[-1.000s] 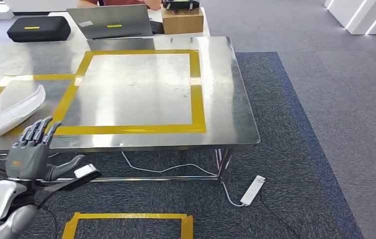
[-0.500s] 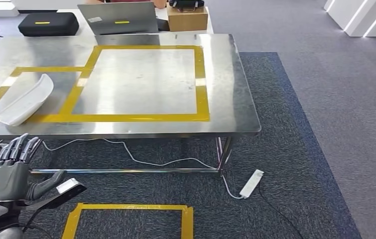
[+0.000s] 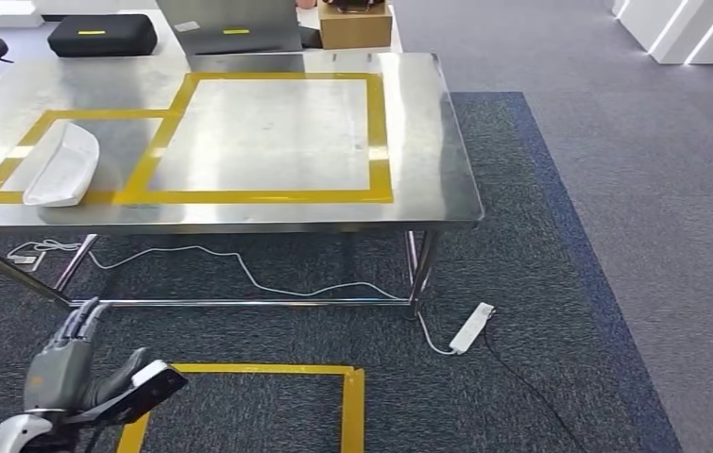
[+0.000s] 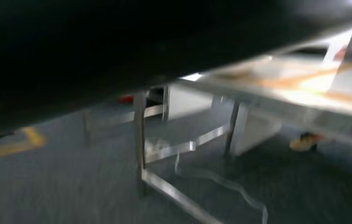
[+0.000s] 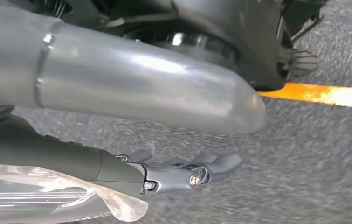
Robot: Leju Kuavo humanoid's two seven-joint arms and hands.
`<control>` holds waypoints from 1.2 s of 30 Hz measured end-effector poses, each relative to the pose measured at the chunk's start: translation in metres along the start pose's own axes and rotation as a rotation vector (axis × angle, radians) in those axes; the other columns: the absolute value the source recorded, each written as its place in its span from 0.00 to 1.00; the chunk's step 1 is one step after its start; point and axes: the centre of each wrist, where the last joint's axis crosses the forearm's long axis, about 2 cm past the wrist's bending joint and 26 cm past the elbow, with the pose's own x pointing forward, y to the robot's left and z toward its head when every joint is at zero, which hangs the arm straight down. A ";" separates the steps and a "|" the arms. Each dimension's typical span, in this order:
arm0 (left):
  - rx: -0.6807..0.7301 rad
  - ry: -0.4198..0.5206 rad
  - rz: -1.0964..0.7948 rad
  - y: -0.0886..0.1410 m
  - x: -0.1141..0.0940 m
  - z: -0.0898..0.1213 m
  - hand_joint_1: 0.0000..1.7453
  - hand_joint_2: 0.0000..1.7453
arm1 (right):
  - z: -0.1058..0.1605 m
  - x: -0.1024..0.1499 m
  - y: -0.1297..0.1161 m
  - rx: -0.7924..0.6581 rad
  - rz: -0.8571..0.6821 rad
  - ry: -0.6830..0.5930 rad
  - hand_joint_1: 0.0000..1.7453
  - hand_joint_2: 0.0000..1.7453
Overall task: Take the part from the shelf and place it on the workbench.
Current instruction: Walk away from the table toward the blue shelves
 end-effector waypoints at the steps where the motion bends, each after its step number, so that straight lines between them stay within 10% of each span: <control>1: -0.040 0.042 0.060 -0.009 0.000 0.007 0.00 0.00 | 0.000 0.000 -0.001 -0.001 -0.019 0.006 0.00 0.00; 19: -0.501 0.479 0.238 -0.130 -0.019 0.115 0.00 0.00 | -0.016 -0.010 -0.027 -0.001 -0.176 0.078 0.00 0.00; 36: -0.653 0.772 0.315 -0.177 -0.034 0.144 0.00 0.00 | -0.047 -0.009 -0.028 -0.012 -0.169 0.128 0.00 0.00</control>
